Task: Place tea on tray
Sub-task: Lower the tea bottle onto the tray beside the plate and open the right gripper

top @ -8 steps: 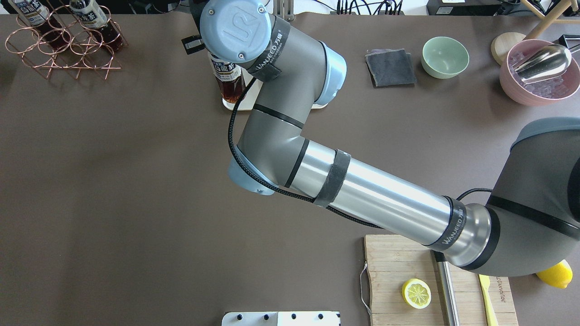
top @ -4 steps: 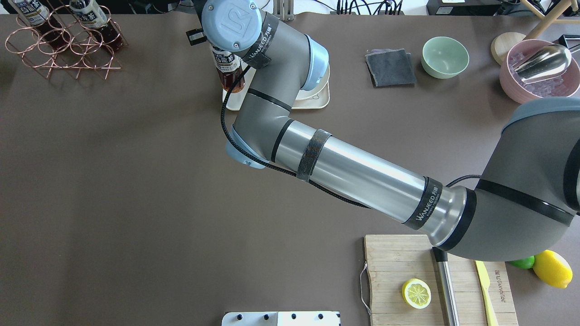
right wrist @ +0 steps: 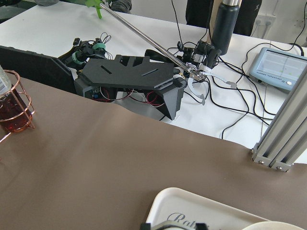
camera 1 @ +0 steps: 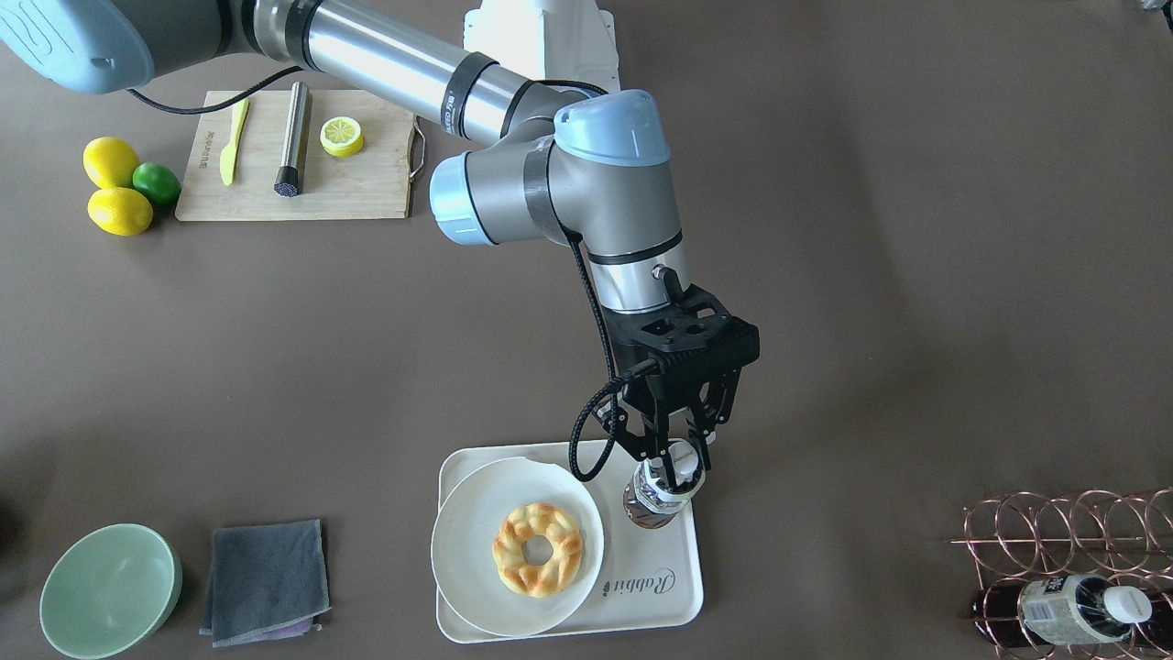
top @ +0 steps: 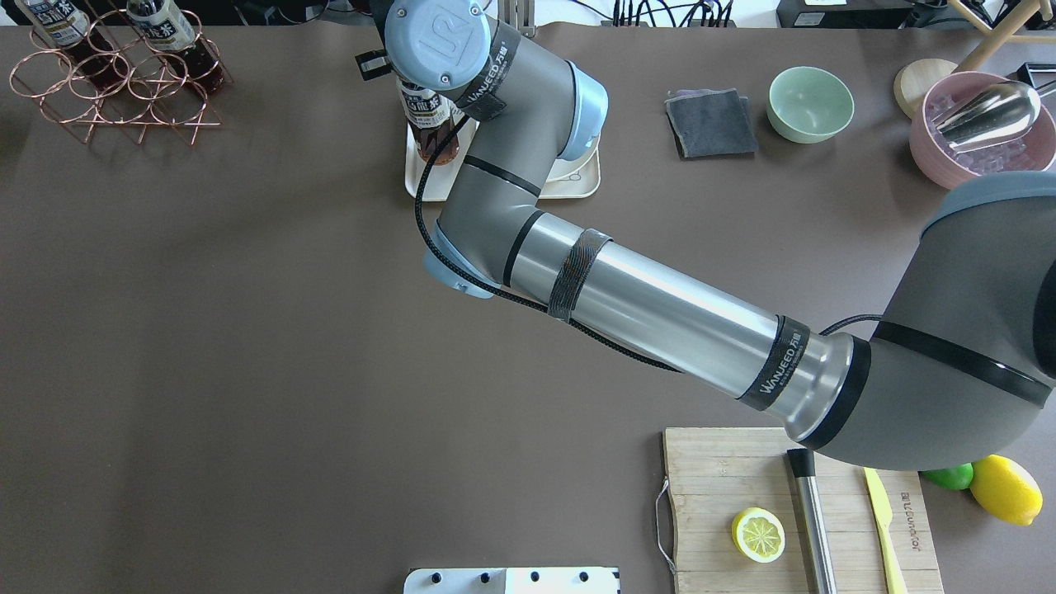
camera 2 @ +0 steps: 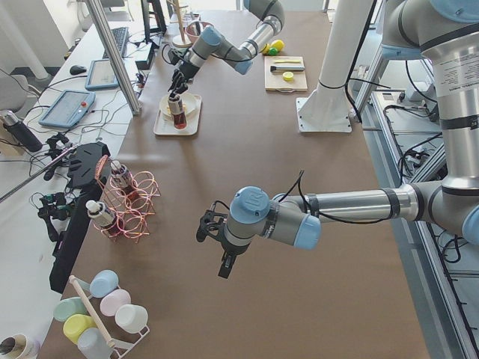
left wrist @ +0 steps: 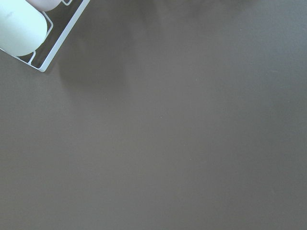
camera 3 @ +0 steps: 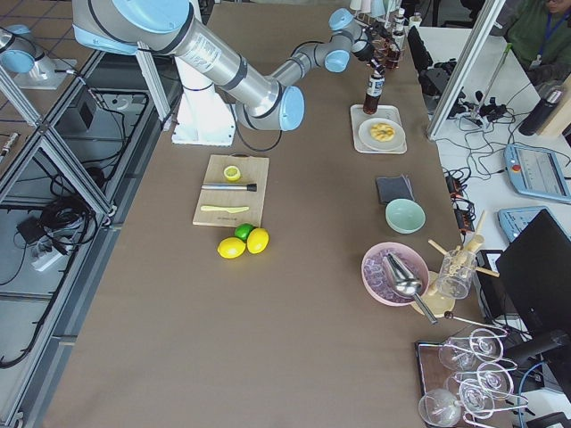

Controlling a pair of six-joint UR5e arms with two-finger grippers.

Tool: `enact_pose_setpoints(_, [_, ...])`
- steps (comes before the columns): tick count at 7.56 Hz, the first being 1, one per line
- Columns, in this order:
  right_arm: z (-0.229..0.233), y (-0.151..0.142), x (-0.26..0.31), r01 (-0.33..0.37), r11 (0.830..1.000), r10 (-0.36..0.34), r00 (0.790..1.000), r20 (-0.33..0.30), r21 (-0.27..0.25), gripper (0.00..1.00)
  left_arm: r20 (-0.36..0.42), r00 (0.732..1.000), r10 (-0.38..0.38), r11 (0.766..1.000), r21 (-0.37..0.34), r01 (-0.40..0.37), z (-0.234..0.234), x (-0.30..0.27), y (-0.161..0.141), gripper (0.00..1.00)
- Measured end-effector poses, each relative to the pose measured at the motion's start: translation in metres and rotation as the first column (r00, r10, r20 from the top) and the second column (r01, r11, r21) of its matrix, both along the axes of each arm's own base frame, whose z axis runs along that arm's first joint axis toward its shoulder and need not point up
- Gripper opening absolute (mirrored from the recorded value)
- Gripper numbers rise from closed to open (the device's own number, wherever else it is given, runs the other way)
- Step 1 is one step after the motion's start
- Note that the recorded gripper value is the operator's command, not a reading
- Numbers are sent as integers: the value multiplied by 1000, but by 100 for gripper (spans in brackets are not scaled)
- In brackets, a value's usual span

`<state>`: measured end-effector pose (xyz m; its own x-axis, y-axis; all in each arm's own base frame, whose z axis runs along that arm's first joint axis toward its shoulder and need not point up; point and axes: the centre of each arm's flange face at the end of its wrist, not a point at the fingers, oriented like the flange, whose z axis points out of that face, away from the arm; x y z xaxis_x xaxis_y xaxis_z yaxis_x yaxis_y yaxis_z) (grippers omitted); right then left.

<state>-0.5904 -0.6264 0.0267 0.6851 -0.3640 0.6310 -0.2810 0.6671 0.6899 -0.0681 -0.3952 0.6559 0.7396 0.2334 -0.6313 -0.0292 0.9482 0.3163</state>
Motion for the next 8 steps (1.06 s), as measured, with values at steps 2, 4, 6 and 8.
enact_pose_setpoints(2, [9, 0, -1, 1, 1000, -1, 1000, 0, 1, 0, 0, 1000, 0, 1000, 2, 0, -1, 0, -1, 99])
enact_pose_setpoints(4, [24, 1, -3, 5, 1000, -5, 1000, 3, 4, 0, -1, 1000, 0, 1000, 3, 0, -1, 0, -1, 99])
enact_pose_setpoints(6, [26, 2, -3, 5, 1000, -5, 1000, 5, 5, 100, -2, 1000, 0, 1000, 3, 0, -2, 0, -1, 99])
enact_pose_setpoints(8, [23, 3, -3, 1, 1000, -1, 1000, 13, 7, 100, -3, 1000, 1, 1000, 4, -1, -2, 0, -1, 99])
